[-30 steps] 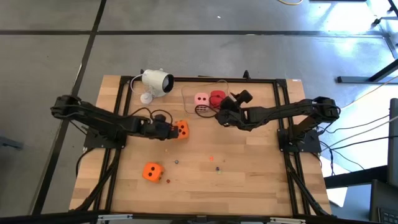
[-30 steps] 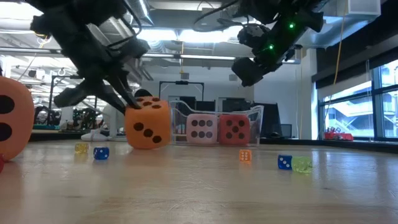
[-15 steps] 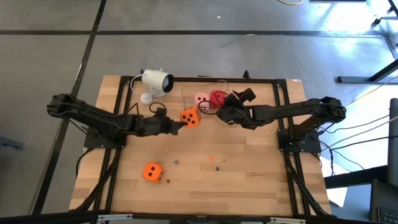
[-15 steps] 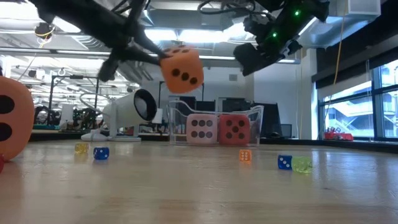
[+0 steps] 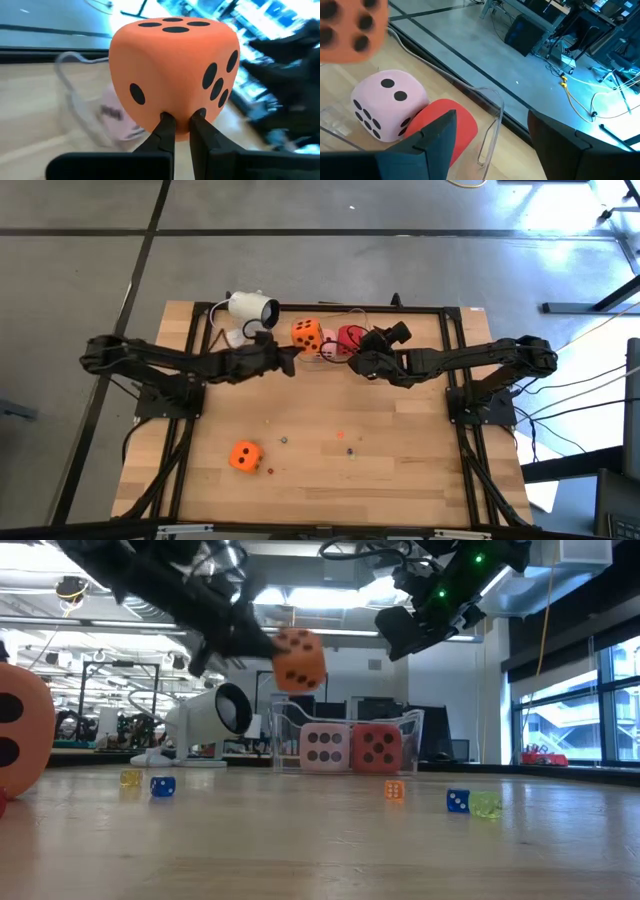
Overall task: Pick & Place Dice
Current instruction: Put the top large orange die into the transparent bin
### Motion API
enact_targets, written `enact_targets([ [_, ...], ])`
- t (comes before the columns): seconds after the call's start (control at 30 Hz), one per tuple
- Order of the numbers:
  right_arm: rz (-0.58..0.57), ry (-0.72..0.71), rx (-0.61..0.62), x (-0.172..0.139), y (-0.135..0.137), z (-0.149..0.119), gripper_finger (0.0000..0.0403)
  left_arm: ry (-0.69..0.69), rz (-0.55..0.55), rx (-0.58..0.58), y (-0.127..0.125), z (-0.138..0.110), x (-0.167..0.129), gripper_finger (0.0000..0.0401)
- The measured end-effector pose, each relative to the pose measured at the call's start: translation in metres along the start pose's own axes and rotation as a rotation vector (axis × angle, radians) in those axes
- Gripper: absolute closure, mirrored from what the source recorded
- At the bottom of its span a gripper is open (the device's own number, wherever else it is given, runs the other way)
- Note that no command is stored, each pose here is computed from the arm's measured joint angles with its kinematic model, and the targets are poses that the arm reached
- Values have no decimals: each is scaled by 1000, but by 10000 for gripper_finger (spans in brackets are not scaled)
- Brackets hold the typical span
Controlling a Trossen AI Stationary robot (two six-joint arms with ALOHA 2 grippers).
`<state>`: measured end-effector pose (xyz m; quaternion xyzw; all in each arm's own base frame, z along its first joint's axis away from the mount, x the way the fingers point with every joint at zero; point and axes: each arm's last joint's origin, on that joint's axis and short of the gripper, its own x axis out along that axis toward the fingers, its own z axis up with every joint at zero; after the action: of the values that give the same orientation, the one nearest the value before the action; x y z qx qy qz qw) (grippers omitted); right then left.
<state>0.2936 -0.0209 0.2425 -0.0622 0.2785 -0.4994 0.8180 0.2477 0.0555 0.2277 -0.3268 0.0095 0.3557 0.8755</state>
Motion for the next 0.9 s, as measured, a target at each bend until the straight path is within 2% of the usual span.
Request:
enact_targets([
  [0.33,55,21,0,0,2,-1,160,-40,71,58,19,-16,41,389],
  [0.57,74,29,23,0,2,-1,160,-79,149,108,25,-17,44,389],
  [0.9,74,30,46,0,2,-1,160,-93,146,119,23,-15,43,389],
])
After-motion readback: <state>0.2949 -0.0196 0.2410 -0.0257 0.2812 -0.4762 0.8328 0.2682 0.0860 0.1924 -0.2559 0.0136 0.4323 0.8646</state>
